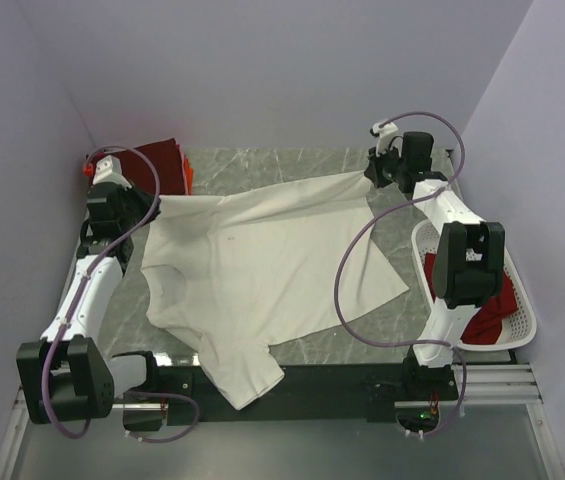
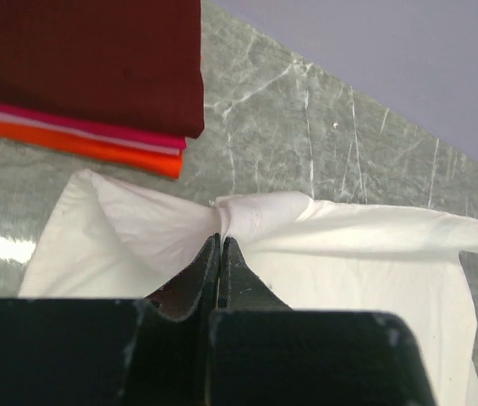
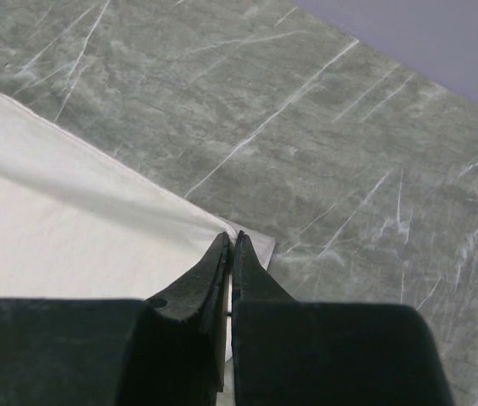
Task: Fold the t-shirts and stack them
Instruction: Fold the tshirt
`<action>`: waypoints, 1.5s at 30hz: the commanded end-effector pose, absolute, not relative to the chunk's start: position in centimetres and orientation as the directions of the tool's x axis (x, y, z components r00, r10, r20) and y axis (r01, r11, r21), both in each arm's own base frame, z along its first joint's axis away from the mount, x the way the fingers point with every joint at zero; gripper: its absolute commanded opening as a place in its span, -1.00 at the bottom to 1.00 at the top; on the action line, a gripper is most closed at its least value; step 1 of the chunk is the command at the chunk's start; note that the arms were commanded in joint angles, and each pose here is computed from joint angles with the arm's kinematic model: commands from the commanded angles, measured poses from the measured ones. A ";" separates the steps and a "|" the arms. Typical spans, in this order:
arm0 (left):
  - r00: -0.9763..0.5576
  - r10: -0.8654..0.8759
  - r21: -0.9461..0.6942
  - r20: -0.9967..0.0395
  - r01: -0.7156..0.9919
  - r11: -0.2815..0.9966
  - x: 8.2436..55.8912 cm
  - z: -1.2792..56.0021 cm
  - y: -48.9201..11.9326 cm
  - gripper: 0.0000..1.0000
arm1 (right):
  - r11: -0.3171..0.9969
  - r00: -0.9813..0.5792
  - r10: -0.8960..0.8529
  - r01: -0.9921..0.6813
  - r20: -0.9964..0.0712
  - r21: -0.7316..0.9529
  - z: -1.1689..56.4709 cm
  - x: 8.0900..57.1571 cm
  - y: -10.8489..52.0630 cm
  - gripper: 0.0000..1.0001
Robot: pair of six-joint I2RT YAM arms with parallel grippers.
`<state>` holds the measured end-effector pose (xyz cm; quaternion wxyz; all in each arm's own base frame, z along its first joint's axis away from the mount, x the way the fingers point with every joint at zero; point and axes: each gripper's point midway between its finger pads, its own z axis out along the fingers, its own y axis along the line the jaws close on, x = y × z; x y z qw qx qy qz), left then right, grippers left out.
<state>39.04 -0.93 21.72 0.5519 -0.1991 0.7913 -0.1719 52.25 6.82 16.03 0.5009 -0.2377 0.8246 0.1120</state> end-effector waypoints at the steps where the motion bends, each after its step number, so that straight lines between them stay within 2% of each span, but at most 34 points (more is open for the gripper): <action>1: -0.294 -0.537 -0.523 -0.790 -0.131 0.842 37.5 22.4 -1.3 -0.99 | 0.856 -0.328 -0.292 -0.508 -0.899 -0.093 17.7 52.7 6.4 -1.00; 8: -0.243 -0.541 -0.516 -0.805 -0.163 0.841 35.1 23.3 -0.6 -0.99 | 0.860 -0.375 -0.279 -0.507 -0.884 -0.057 16.1 54.4 6.6 -1.00; 21: -0.283 -0.562 -0.535 -0.777 -0.173 0.827 34.6 21.9 -1.1 -0.99 | 0.865 -0.417 -0.312 -0.495 -0.854 -0.074 13.8 56.4 6.6 -1.00; 45: -0.363 -0.655 -0.636 -0.663 -0.188 0.748 31.0 19.1 -3.3 -0.99 | 0.853 -0.453 -0.387 -0.507 -0.803 -0.126 12.6 53.8 5.4 -1.00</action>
